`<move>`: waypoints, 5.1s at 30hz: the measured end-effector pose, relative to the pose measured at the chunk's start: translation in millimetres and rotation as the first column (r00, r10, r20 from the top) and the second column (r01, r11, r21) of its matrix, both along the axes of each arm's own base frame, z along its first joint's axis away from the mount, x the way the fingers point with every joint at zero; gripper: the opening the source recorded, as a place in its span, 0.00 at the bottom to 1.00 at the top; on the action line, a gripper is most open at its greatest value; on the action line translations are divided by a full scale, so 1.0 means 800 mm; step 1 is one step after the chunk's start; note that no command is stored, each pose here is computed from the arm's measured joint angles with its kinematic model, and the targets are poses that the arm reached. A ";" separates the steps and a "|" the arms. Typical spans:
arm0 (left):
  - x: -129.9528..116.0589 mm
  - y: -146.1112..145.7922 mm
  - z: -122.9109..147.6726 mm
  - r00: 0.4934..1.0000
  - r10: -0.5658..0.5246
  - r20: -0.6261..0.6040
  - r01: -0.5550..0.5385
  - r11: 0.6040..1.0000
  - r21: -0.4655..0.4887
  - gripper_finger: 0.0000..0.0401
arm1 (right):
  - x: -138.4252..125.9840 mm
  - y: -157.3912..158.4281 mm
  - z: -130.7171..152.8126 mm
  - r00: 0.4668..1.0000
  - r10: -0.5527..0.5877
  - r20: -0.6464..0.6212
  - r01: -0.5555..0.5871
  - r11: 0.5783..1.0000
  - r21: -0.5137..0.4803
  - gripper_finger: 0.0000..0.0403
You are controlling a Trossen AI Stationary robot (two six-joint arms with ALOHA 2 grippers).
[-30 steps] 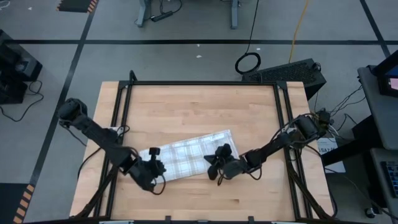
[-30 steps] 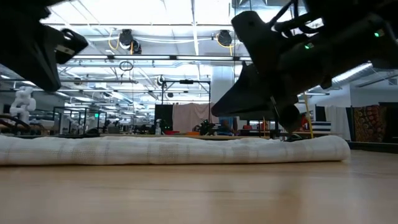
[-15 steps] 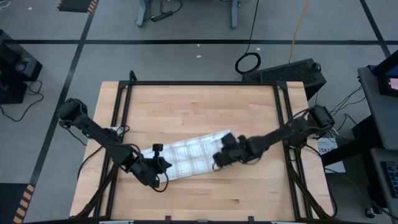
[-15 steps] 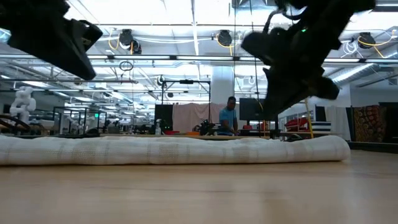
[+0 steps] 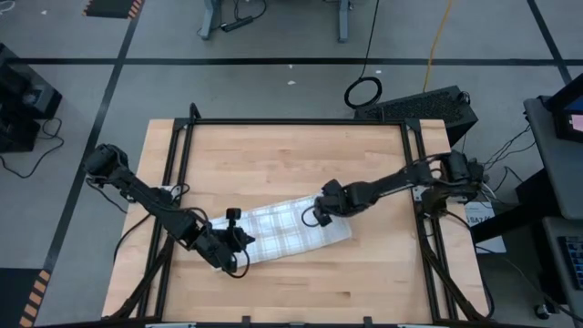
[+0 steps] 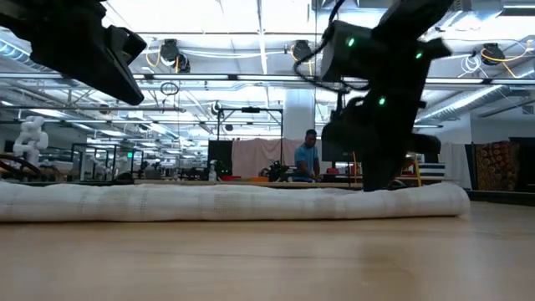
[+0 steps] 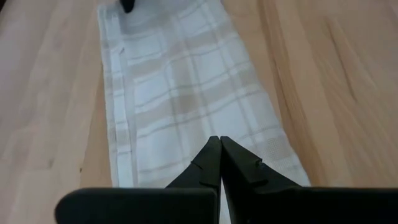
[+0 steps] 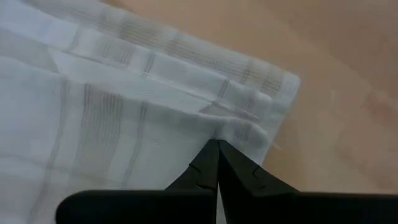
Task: Roll towel
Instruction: Roll the white kitchen towel
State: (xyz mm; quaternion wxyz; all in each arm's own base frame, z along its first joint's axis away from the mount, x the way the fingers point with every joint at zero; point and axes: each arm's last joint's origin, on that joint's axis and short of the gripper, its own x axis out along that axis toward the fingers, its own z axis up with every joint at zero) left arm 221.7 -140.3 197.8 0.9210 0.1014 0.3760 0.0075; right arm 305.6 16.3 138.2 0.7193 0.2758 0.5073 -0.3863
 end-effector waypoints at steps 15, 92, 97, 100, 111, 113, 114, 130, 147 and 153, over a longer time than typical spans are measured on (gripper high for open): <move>0.012 0.016 0.002 0.998 0.060 0.031 -0.060 0.998 0.011 0.03 | 0.016 -0.132 -0.005 0.978 0.206 0.013 -0.201 0.964 -0.173 0.00; -0.044 0.062 -0.084 0.850 0.426 -0.310 -0.473 0.876 -0.093 0.03 | 0.022 0.062 0.073 0.748 0.599 0.286 -0.531 0.798 -0.283 0.00; -0.045 0.056 -0.084 0.854 0.410 -0.320 -0.469 0.873 -0.133 0.03 | 0.014 0.093 0.073 0.710 0.637 0.300 -0.575 0.771 -0.274 0.00; -0.040 0.051 -0.082 0.869 0.382 -0.314 -0.453 0.869 -0.198 0.03 | 0.010 0.108 0.073 0.689 0.656 0.307 -0.598 0.754 -0.270 0.00; -0.008 0.033 -0.102 0.910 0.352 -0.219 -0.409 0.847 -0.340 0.03 | -0.013 0.163 0.075 0.626 0.722 0.296 -0.638 0.692 -0.339 0.00; 0.002 0.028 -0.109 0.918 0.349 -0.186 -0.395 0.840 -0.372 0.03 | -0.017 0.172 0.076 0.621 0.729 0.287 -0.632 0.682 -0.368 0.00; 0.007 0.025 -0.112 0.924 0.345 -0.166 -0.382 0.837 -0.392 0.03 | -0.018 0.175 0.076 0.620 0.731 0.283 -0.626 0.679 -0.384 0.00; 0.053 -0.010 -0.102 0.994 0.092 -0.056 -0.107 0.909 -0.403 0.03 | -0.036 0.216 0.051 0.563 0.804 0.189 -0.688 0.584 -0.432 0.00; 0.028 -0.059 -0.096 0.993 -0.095 -0.070 0.065 0.935 -0.348 0.04 | -0.070 0.247 0.045 0.498 0.858 0.127 -0.766 0.504 -0.399 0.00; 0.049 -0.068 -0.070 0.985 -0.168 0.029 0.170 0.956 -0.240 0.21 | -0.070 0.246 0.045 0.444 0.894 0.067 -0.801 0.429 -0.419 0.11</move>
